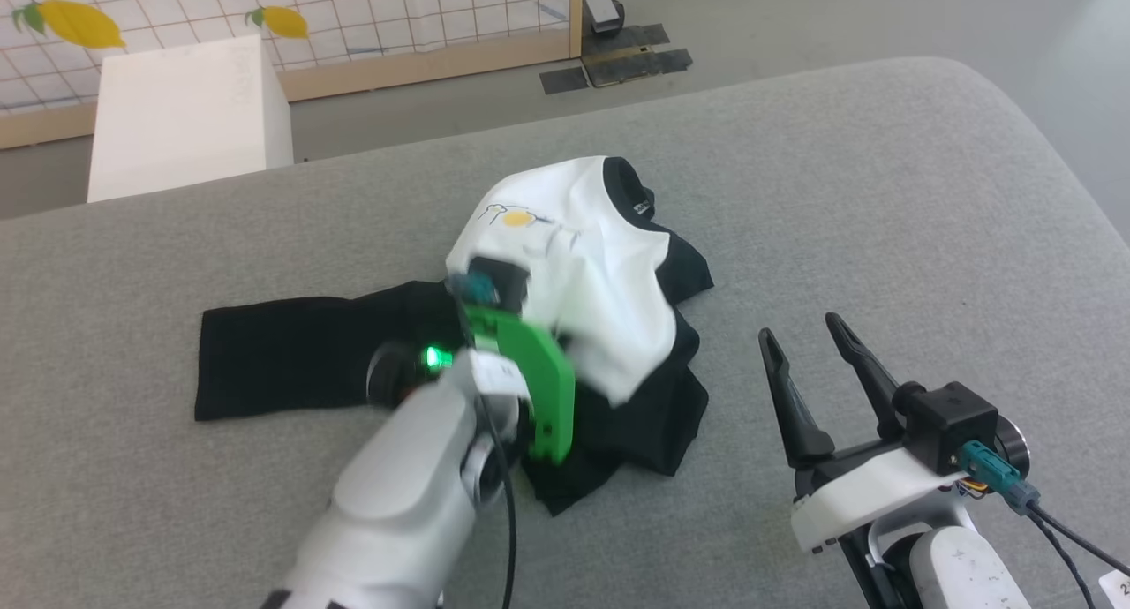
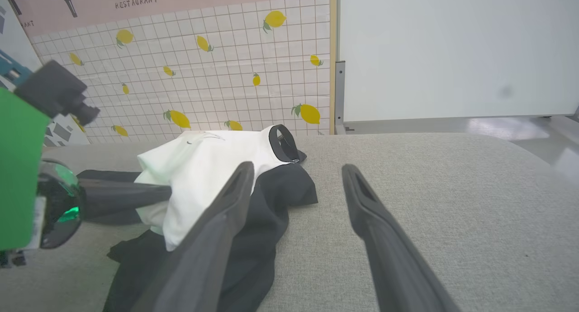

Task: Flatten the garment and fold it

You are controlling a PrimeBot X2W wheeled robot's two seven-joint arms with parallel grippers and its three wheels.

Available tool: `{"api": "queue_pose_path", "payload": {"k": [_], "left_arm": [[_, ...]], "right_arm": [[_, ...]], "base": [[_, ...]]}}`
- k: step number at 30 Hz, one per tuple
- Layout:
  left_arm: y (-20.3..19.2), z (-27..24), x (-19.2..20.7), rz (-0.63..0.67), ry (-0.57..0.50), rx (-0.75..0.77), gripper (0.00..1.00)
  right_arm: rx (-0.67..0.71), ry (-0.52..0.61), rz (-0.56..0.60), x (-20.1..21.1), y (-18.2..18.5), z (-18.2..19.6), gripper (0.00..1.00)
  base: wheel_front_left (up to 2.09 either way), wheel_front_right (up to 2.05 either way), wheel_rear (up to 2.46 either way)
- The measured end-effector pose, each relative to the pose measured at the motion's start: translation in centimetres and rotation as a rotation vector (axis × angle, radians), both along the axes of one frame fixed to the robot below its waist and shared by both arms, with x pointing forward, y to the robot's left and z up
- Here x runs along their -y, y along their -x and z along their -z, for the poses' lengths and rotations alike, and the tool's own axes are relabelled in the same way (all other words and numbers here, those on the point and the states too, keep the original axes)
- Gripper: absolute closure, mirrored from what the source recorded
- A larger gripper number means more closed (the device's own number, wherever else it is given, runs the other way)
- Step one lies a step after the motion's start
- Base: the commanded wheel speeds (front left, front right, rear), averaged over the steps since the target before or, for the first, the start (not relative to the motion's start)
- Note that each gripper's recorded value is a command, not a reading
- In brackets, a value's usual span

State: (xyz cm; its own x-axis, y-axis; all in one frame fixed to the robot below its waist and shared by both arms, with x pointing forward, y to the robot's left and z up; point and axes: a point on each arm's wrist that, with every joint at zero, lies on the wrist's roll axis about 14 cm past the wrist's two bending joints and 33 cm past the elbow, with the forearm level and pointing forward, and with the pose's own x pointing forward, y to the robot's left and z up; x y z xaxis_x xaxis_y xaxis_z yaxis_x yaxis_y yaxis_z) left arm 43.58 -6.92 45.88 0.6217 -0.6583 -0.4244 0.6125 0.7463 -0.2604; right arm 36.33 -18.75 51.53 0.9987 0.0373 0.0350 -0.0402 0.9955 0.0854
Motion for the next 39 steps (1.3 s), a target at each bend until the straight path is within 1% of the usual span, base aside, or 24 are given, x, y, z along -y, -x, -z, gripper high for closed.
{"api": "queue_pose_path", "payload": {"k": [3,5,6,7,8,10,12,13,14,16,18,19,23,26,29,34,37,39], "left_arm": [[2.4,4.5,-0.7,0.040,-0.120,-0.143,1.00],[2.9,5.4,-0.9,0.045,-0.138,-0.185,1.00],[3.0,5.6,-1.0,0.045,-0.140,-0.195,0.92],[3.1,5.6,-1.0,0.042,-0.141,-0.203,0.21],[3.0,5.5,-1.0,0.040,-0.135,-0.202,0.00],[2.6,4.6,-0.8,0.021,-0.089,-0.169,0.00],[1.3,2.4,-0.7,-0.043,0.025,-0.080,0.00],[0.6,1.1,-0.8,-0.074,0.077,-0.027,0.00],[-0.2,-0.8,-1.1,-0.110,0.145,0.051,0.00],[-1.5,-4.0,-2.2,-0.176,0.246,0.197,0.00],[-2.3,-6.9,-4.1,-0.241,0.315,0.347,0.00],[-2.4,-7.5,-5.1,-0.271,0.327,0.381,0.00],[-2.1,-8.5,-9.3,-0.372,0.309,0.467,0.00],[-1.5,-10.4,-12.3,-0.447,0.307,0.559,0.00],[-0.1,-10.6,-15.2,-0.509,0.272,0.606,0.00],[2.1,-8.8,-19.3,-0.592,0.185,0.609,0.00],[3.2,-8.0,-21.1,-0.625,0.147,0.604,0.00],[3.9,-7.4,-22.0,-0.642,0.134,0.592,0.00]], "right_arm": [[-0.011,-0.002,0.007,0.2,0.1,0.4,0.00],[-0.017,-0.006,0.011,0.3,0.1,0.6,0.00],[-0.018,-0.006,0.011,0.3,0.1,0.6,0.00],[-0.019,-0.006,0.011,0.3,0.1,0.6,0.00],[-0.019,-0.007,0.010,0.3,0.0,0.6,0.00],[-0.019,-0.007,0.006,0.2,0.0,0.6,0.00],[-0.015,-0.008,0.000,0.0,-0.1,0.5,0.00],[-0.013,-0.008,0.000,0.0,-0.1,0.4,0.00],[-0.010,-0.008,-0.003,-0.1,-0.2,0.4,0.00],[-0.005,-0.006,-0.009,-0.3,-0.3,0.2,0.00],[0.000,0.003,-0.026,-0.8,-0.5,-0.1,0.00],[0.001,0.006,-0.030,-0.9,-0.5,-0.1,0.00],[0.010,0.012,-0.052,-1.6,-0.7,-0.6,0.00],[0.010,0.012,-0.070,-2.2,-0.6,-0.6,0.00],[0.014,0.012,-0.084,-2.7,-0.6,-0.9,0.00],[0.013,0.018,-0.099,-3.2,-0.3,-1.1,0.00],[-0.014,0.020,-0.094,-3.0,-0.1,-0.5,0.00],[-0.061,0.021,-0.089,-2.8,0.0,0.4,0.00]], "base": [[0.00,0.00,0.00],[0.00,0.00,0.00],[0.00,0.00,0.00],[0.00,0.00,0.00],[0.00,0.00,0.00],[0.00,0.00,0.00],[0.00,0.00,0.00],[0.00,0.00,0.00],[0.00,0.00,0.00],[0.00,0.00,0.00],[0.00,0.00,0.00],[0.00,0.00,0.00],[0.00,0.00,0.00],[0.00,0.00,0.00],[0.00,0.00,0.00],[0.00,0.00,0.00],[0.00,0.00,0.00],[0.00,0.00,0.00]]}}
